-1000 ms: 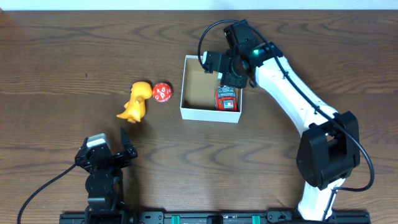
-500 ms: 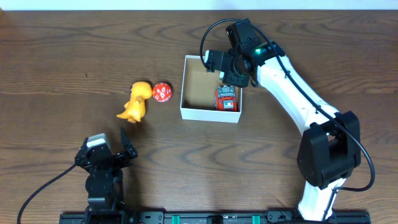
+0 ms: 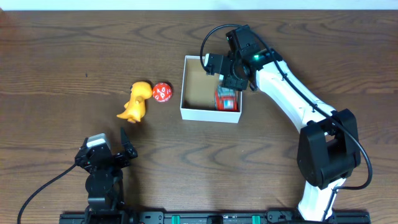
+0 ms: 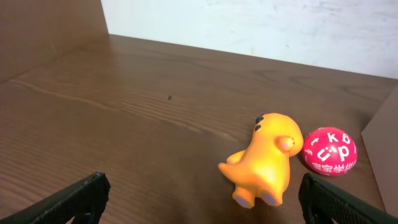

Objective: Pack container
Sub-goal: 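Lower the cube into the box beside the truck and release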

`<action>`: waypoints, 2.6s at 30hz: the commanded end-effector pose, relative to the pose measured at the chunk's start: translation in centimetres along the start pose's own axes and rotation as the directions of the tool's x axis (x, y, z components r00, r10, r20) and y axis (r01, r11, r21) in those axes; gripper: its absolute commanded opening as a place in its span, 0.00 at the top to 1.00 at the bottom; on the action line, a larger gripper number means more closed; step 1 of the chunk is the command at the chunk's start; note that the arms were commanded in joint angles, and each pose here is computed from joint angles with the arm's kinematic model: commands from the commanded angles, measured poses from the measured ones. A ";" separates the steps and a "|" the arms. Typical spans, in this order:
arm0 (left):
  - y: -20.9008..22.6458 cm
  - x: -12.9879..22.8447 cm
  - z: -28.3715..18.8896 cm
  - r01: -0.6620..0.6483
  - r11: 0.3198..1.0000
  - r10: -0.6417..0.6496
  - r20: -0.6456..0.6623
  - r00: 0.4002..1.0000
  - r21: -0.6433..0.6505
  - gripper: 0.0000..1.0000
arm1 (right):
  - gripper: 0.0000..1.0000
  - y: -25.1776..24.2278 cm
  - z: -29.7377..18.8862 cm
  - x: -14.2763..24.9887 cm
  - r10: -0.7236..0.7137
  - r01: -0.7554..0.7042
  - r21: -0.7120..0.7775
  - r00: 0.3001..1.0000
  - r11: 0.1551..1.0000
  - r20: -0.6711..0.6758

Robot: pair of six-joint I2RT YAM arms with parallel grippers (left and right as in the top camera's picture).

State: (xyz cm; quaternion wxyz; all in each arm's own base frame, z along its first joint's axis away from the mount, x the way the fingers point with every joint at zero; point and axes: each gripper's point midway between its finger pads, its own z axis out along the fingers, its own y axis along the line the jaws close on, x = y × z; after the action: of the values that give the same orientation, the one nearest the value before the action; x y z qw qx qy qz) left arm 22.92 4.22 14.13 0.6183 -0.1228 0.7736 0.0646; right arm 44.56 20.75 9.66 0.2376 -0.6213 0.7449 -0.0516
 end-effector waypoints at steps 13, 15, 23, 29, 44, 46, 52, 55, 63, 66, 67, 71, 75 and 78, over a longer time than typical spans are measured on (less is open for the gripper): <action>0.1 1.4 0.2 -0.022 1.000 0.022 -0.042 0.999 -0.003 0.02 | 0.21 -1.4 -0.7 -0.5 0.042 -0.042 0.052 0.999 0.998 0.008; 0.1 1.4 0.2 -0.022 1.000 0.022 -0.042 0.999 -0.003 0.02 | 0.20 -2.1 -1.5 -2.1 0.117 -0.121 0.077 0.992 0.990 0.049; 0.1 1.4 0.2 -0.022 1.000 0.022 -0.042 0.999 -0.003 0.02 | 0.81 0.1 -3.0 -8.0 0.369 -0.366 -0.048 0.911 0.929 0.186; 0.1 1.4 0.2 -0.022 1.000 0.022 -0.042 0.999 -0.003 0.02 | 0.99 2.5 -2.9 -10.1 0.422 -0.393 -0.166 0.881 0.905 0.213; 0.1 1.4 0.2 -0.022 1.000 0.022 -0.042 0.999 -0.003 0.02 | 0.99 4.3 4.3 -7.2 0.478 -0.465 -0.157 0.876 0.871 0.060; 0.1 1.4 0.2 -0.022 1.000 0.022 -0.042 0.999 -0.003 0.02 | 0.99 3.5 4.5 -6.8 0.494 -0.486 -0.109 0.868 0.867 0.055; 0.1 1.4 0.2 -0.022 1.000 0.022 -0.042 0.999 -0.003 0.02 | 0.99 2.0 4.6 -5.6 0.500 -0.500 -0.007 0.865 0.866 0.035; 0.1 1.4 0.2 -0.022 1.000 0.022 -0.042 0.999 -0.003 0.02 | 0.99 1.6 4.6 -5.1 0.500 -0.501 0.027 0.866 0.865 0.023; 0.1 1.4 0.2 -0.022 1.000 0.022 -0.042 0.999 -0.003 0.02 | 0.98 2.2 4.6 -4.4 0.499 -0.498 0.020 0.867 0.867 -0.019; 0.1 1.4 0.2 -0.022 1.000 0.022 -0.042 0.999 -0.003 0.02 | 0.98 2.4 4.6 -3.5 0.497 -0.495 0.042 0.866 0.868 -0.055; 0.1 1.4 0.2 -0.022 1.000 0.022 -0.042 0.999 -0.003 0.02 | 0.98 2.3 4.6 -3.2 0.497 -0.494 0.053 0.865 0.868 -0.066; 0.1 1.4 0.2 -0.022 1.000 0.022 -0.042 0.999 -0.003 0.02 | 0.98 1.7 4.4 -1.9 0.496 -0.483 0.125 0.862 0.867 -0.109; 0.1 1.4 0.2 -0.022 1.000 0.022 -0.042 0.999 -0.003 0.02 | 0.99 0.7 3.9 -0.7 0.496 -0.462 0.214 0.857 0.861 -0.143; 0.1 1.4 0.2 -0.022 1.000 0.022 -0.042 0.999 -0.003 0.02 | 0.98 0.6 3.6 -0.7 0.495 -0.461 0.219 0.857 0.860 -0.144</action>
State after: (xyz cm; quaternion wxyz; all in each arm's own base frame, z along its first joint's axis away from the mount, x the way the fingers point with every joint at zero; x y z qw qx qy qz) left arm 22.92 4.22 14.13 0.6183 -0.1228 0.7736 0.0646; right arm 45.05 23.14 5.24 0.2116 -0.4009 0.8871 -0.0872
